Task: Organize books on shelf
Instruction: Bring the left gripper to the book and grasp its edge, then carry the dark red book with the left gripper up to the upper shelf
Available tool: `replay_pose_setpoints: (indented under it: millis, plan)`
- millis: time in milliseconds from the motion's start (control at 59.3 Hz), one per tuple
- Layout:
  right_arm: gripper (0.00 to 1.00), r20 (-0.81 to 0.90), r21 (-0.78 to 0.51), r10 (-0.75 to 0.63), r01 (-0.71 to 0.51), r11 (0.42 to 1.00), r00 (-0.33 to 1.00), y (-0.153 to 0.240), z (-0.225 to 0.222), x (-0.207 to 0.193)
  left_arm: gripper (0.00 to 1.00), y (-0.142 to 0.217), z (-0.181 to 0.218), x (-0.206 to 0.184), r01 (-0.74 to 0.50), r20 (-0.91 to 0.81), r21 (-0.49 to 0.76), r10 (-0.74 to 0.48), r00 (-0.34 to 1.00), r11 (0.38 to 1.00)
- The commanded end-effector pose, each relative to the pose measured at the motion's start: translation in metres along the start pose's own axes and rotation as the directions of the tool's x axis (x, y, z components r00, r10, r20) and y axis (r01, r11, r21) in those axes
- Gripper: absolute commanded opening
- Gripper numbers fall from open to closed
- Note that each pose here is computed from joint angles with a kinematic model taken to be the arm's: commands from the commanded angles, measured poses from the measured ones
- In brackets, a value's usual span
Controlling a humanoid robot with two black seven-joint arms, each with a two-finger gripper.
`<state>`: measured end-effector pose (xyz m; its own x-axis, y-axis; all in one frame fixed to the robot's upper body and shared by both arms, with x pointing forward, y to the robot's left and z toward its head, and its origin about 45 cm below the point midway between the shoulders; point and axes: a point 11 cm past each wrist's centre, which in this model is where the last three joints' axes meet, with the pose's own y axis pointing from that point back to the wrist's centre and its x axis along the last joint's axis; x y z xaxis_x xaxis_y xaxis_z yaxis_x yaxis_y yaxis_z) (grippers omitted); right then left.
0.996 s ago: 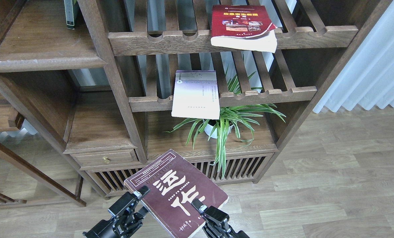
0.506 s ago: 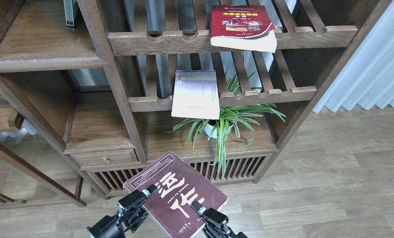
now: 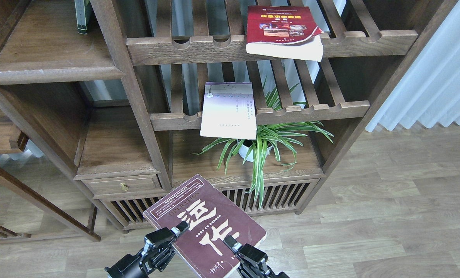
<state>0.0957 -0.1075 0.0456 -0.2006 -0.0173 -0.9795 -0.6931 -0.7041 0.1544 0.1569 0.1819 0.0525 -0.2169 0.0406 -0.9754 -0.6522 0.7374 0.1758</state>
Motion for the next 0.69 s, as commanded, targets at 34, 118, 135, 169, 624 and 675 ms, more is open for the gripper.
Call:
replay_pose_setpoints:
  millis: [34, 118, 135, 169, 624, 675]
  plan:
    - [0.99, -0.011, -0.006, 0.004, -0.004, 1.000, 1.000, 0.000, 0.000, 0.001, 0.04, 0.009, 0.021, -0.009, 0.007, 0.041, -0.040, -0.005, 0.999, 0.999]
    - [0.99, -0.013, -0.003, 0.005, -0.005, 1.000, 1.000, 0.000, -0.001, 0.001, 0.04, 0.019, 0.036, -0.012, -0.002, 0.069, -0.067, 0.006, 0.998, 0.998]
    - [0.99, -0.013, -0.003, 0.005, -0.005, 1.000, 1.000, 0.000, -0.001, 0.001, 0.04, 0.022, 0.040, -0.013, -0.006, 0.079, -0.074, 0.012, 0.997, 0.997]
    - [0.99, -0.012, -0.003, 0.006, -0.006, 1.000, 1.000, 0.000, -0.001, 0.001, 0.04, 0.025, 0.044, -0.014, -0.009, 0.088, -0.081, 0.016, 0.996, 0.997]
    - [0.99, -0.010, -0.007, 0.056, -0.056, 0.998, 0.998, 0.006, -0.001, 0.017, 0.03, 0.098, 0.133, -0.069, -0.069, 0.394, -0.211, 0.149, 0.907, 0.975]
    - [0.99, -0.012, -0.007, 0.061, -0.061, 0.998, 0.998, 0.007, -0.001, 0.018, 0.03, 0.107, 0.145, -0.077, -0.070, 0.419, -0.236, 0.167, 0.892, 0.969]
